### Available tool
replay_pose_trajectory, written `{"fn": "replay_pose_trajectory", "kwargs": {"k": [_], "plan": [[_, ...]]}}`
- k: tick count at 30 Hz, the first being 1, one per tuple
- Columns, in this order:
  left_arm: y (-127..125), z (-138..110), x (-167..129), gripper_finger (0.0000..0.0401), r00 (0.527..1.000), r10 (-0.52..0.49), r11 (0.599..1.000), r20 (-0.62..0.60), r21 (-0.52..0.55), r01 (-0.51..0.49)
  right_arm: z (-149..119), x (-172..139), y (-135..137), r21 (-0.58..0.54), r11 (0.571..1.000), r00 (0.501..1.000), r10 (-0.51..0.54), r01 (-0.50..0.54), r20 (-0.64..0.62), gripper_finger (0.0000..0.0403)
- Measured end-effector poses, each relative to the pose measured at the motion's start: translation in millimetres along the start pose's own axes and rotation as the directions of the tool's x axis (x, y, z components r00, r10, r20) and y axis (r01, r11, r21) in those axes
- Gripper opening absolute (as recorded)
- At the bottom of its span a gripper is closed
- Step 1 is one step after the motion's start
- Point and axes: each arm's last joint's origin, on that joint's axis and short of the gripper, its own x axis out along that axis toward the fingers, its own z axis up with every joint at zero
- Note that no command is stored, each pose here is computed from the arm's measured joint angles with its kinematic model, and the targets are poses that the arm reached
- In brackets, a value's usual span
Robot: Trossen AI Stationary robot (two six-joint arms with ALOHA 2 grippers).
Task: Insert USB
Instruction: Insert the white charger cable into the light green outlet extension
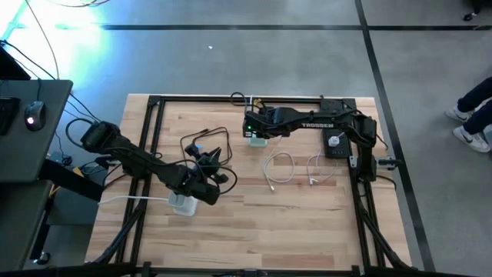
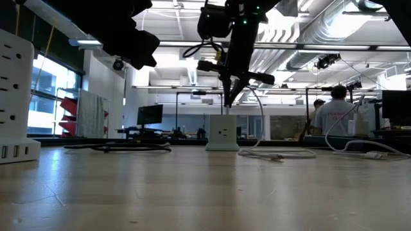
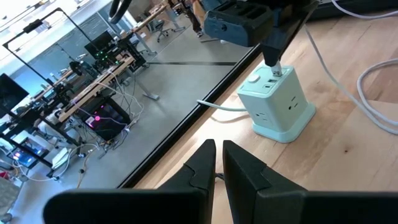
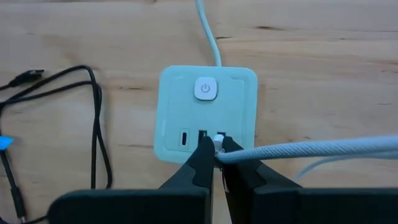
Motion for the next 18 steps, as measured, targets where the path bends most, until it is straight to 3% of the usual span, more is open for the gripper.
{"fn": "replay_pose_trajectory", "kwargs": {"k": [18], "plan": [[0.0, 0.0, 0.1, 0.0009, 1.000, 0.000, 1.000, 0.000, -0.001, 0.000, 0.3, 0.9, 1.0, -0.027, 1.000, 1.000, 0.008, -0.008, 0.006, 0.0000]]}}
